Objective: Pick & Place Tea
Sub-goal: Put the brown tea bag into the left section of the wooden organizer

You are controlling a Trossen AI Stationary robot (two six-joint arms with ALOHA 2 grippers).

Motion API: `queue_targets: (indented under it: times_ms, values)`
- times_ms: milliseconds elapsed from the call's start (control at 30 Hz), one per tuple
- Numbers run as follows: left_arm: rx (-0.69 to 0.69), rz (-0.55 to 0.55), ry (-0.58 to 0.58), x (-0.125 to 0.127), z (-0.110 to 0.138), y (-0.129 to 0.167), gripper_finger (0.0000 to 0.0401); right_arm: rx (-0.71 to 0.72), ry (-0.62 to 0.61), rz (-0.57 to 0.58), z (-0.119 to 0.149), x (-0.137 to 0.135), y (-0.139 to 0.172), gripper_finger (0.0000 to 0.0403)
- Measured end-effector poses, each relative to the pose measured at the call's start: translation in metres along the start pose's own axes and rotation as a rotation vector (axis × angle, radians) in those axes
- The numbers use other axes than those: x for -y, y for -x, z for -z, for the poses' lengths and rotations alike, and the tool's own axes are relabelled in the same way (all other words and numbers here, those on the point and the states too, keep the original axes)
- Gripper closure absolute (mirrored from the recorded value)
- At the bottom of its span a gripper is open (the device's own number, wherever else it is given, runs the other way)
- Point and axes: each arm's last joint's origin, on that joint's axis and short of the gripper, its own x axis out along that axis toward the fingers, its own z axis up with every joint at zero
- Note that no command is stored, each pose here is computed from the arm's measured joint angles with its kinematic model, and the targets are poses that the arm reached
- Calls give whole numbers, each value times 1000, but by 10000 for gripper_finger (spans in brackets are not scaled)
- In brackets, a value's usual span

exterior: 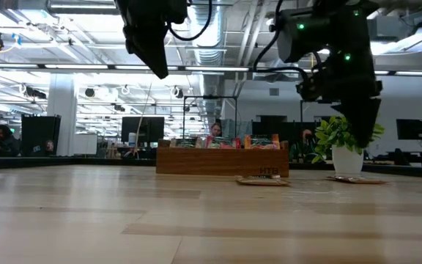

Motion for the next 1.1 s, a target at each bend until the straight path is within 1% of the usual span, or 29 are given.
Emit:
queue_targets:
  times_ms: [100, 233, 433, 567, 667, 900, 1100]
  values:
    - [0, 0, 0, 0, 0, 0, 305, 50, 5, -26, -4, -3, 0, 226]
    - [-8, -3, -3, 0, 1, 0, 305, 86, 20, -31, -6, -4, 2, 226]
    - [-50, -16, 6, -2, 5, 0, 305, 91, 20, -32, -6, -4, -2, 238]
    - [-74, -27, 4, -2, 8, 0, 305, 62, 14, -71, -1, -3, -18, 240]
    - [-71, -38, 2, -3, 7, 0, 305, 55, 15, -69, 3, -2, -28, 238]
    - [-55, -56, 1, -3, 6, 0, 305, 73, -25, -88, -7, 7, -31, 234]
    - [-61, -47, 3, 0, 8, 1, 305, 72, -39, -94, -13, 15, -32, 242]
